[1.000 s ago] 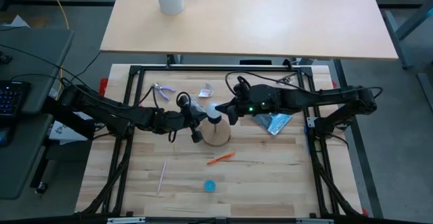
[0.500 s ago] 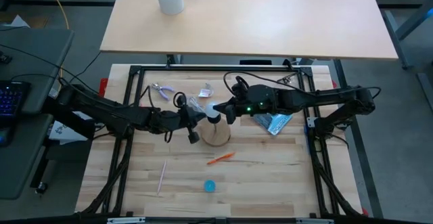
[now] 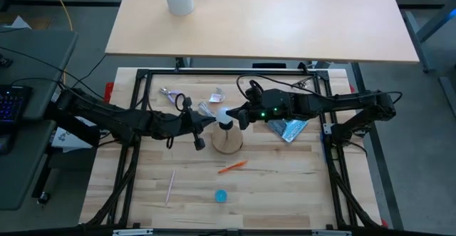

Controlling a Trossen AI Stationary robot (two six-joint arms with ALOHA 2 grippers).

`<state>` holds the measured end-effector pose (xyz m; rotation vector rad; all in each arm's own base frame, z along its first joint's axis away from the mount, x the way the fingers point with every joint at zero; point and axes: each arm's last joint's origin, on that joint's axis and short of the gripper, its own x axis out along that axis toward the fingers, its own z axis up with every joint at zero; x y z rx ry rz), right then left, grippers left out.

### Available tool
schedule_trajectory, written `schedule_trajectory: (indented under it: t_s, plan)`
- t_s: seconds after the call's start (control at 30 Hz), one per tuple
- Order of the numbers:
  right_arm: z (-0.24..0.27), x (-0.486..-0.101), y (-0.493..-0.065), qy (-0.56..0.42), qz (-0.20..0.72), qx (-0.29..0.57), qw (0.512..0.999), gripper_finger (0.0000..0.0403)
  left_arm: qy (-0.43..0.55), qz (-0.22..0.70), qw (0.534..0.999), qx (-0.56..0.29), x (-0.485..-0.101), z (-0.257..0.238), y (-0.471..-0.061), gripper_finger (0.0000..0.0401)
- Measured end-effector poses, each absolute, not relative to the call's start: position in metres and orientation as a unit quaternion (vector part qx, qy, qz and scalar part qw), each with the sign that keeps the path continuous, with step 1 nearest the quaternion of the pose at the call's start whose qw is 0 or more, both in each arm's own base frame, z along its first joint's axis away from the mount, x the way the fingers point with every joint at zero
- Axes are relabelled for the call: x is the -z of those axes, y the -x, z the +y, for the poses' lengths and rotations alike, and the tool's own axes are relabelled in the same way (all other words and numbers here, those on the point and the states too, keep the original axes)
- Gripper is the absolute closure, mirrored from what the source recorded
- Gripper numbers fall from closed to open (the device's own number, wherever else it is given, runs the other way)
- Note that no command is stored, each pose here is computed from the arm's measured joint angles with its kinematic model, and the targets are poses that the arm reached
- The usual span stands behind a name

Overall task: Screw lightbulb
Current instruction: Insert the light bulb into the lamp

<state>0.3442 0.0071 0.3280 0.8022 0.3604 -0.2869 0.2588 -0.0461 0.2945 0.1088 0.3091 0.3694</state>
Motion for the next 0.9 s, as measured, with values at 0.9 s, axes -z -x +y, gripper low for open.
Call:
schedule_trajectory:
  t_s: [0.9]
  plan:
    - [0.0068, -0.3288, -0.3436, -0.384, 0.174, 0.133, 0.897, 0.0403, -0.037, 0.126, 0.974, -0.182, -0.2993, -0.0489, -0.2599, 0.0269]
